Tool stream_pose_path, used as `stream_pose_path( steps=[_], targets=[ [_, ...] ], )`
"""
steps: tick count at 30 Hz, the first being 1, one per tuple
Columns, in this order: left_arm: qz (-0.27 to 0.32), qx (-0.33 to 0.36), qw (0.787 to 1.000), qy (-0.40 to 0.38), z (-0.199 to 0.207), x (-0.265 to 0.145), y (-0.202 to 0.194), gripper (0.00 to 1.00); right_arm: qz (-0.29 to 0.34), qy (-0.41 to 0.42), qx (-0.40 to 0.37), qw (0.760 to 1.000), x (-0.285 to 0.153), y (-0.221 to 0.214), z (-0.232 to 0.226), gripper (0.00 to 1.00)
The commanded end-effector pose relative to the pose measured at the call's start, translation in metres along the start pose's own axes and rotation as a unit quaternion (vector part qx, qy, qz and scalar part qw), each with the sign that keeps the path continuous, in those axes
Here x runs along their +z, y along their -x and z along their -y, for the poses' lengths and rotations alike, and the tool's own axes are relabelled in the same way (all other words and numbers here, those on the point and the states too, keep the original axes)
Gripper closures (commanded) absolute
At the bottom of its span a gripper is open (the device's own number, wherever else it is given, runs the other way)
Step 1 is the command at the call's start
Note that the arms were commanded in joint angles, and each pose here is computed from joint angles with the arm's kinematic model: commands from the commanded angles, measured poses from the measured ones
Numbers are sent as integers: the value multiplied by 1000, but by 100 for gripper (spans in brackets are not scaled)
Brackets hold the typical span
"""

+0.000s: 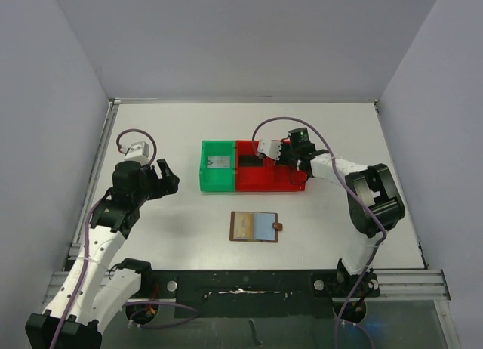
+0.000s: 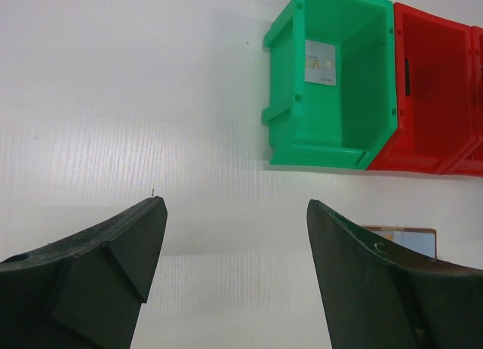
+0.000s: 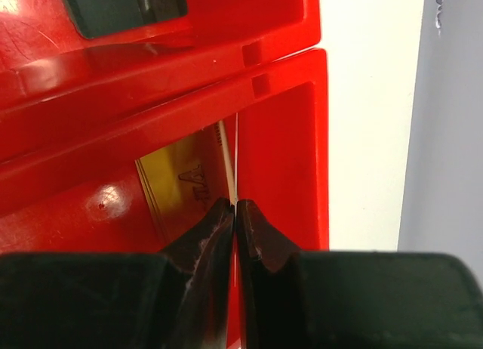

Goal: Take the credit cards out of the card holder

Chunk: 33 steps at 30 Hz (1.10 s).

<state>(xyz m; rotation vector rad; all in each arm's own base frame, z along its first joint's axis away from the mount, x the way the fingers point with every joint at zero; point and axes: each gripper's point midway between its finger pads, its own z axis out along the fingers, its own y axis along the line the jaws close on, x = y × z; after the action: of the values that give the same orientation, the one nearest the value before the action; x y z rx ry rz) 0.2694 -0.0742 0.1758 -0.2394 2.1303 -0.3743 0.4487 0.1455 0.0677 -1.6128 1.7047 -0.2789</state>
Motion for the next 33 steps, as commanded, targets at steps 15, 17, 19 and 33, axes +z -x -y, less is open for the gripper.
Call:
stream_pose_path(
  steps=[15,17,19,33],
  targets=[
    [30,12,999,-16,7,1,17,25,11,-20,-12,1000,2,10,13,69],
    [29,13,999,-16,7,2,17,25,14,-13,-9,1000,1,10,11,68],
    [29,12,999,-16,7,2,16,25,17,-12,-5,1000,-1,11,11,68],
    [22,12,1000,-16,7,4,14,25,15,0,11,1000,-2,7,7,55]
  ],
)
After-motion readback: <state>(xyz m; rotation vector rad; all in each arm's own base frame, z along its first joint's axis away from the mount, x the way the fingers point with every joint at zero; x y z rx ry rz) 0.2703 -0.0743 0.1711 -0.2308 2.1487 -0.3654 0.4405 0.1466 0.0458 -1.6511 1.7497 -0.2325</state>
